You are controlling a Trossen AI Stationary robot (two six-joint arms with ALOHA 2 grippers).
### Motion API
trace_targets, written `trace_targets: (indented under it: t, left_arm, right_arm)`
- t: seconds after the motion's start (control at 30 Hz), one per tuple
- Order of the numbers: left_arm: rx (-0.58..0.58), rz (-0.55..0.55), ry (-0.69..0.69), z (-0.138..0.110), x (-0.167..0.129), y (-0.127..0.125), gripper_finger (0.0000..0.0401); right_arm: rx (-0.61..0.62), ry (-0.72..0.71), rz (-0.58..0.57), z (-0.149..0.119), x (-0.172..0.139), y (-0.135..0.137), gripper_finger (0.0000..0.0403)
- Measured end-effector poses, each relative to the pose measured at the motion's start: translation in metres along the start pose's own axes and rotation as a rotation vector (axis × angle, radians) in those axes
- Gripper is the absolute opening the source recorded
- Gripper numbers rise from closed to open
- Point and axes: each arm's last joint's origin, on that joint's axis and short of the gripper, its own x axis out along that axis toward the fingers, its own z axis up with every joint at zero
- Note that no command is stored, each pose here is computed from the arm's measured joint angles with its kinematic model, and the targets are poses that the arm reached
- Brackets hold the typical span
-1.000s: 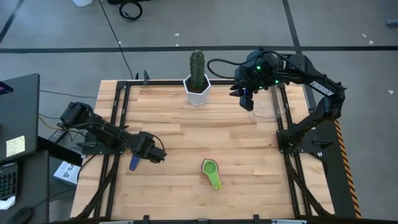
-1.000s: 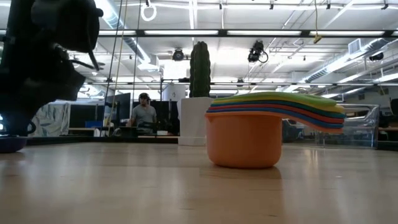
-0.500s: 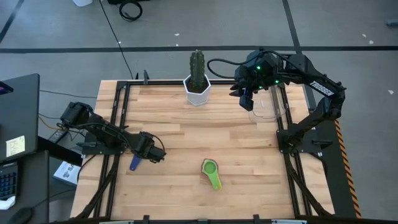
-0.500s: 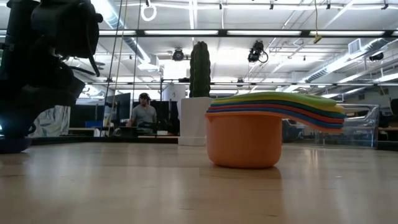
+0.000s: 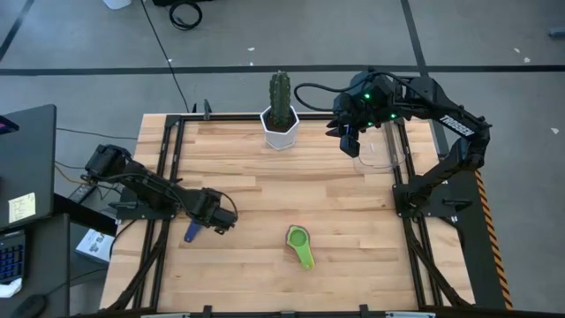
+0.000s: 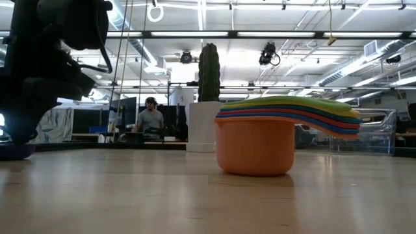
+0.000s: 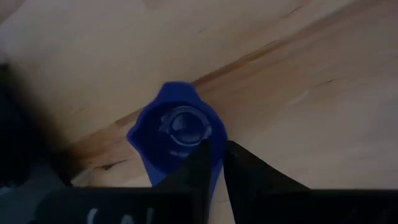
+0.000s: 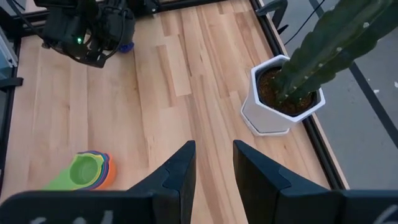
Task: Nest measuring cups in basket
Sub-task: Put the dark blue measuring cup on top of the green measuring cup
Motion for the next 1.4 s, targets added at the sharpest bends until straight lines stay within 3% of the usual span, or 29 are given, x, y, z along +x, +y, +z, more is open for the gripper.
trace_targets:
  t: [1.4]
  left_arm:
    - [-0.007,-0.007,-0.045,0.0013,0.0008,-0.0013,0.0045]
  right_arm:
    - [-0.001,-0.037,-0.001,0.0035,-0.0002,-0.0004,0.0111]
